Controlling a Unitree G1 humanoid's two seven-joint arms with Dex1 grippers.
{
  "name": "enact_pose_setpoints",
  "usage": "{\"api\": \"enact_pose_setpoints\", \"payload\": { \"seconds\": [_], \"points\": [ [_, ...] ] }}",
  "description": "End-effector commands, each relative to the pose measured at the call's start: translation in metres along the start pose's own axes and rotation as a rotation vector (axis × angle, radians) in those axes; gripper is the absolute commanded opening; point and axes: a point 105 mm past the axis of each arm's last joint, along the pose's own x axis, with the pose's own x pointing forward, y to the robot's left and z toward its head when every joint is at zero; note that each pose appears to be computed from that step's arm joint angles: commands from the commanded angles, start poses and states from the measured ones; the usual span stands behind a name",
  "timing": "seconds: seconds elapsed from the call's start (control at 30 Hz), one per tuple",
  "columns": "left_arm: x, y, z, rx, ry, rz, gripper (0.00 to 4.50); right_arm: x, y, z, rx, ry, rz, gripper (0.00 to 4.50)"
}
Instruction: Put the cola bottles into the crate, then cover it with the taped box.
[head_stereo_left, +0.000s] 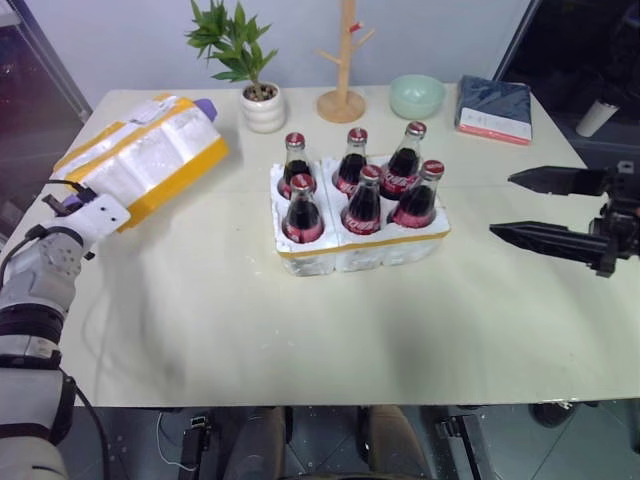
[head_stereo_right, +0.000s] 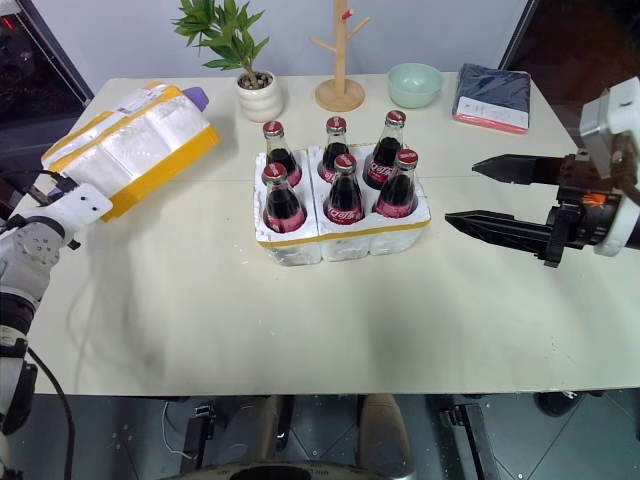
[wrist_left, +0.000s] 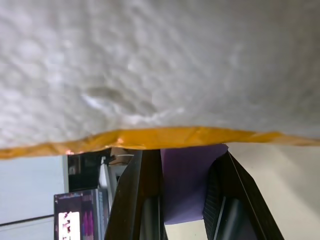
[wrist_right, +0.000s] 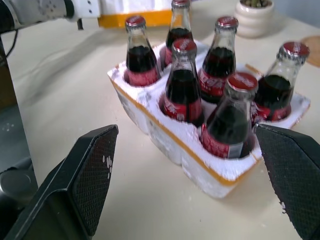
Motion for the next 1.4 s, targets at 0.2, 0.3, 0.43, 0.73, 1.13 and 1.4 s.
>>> {"api": "enact_pose_setpoints", "payload": {
  "seconds": [0.2, 0.3, 0.43, 0.73, 1.13, 1.4],
  "points": [
    [-0.028, 0.099, 0.087, 0.02, -0.299, 0.18, 0.38, -0.01, -0.007, 0.006, -0.069, 0.001, -0.054, 4.5],
    [-0.048, 0.125, 0.129, 0.02, -0.418, 0.21, 0.38, -0.007, -0.009, 0.003, -0.073, 0.005, -0.047, 4.5],
    [-0.078, 0.135, 0.188, 0.064, -0.579, 0.178, 0.38, 0.0, -0.012, -0.001, -0.074, -0.003, -0.038, 4.5],
    [-0.138, 0.104, 0.261, 0.23, -0.826, 0.025, 0.38, 0.007, -0.022, -0.004, -0.063, -0.024, -0.056, 4.5],
    [-0.153, 0.047, 0.243, 0.453, -0.782, -0.152, 0.38, 0.01, -0.025, -0.011, -0.042, -0.039, -0.092, 4.5],
    [-0.158, 0.045, 0.252, 0.468, -0.812, -0.122, 0.87, 0.013, -0.029, -0.004, -0.04, -0.069, -0.099, 4.5]
  ]
}}
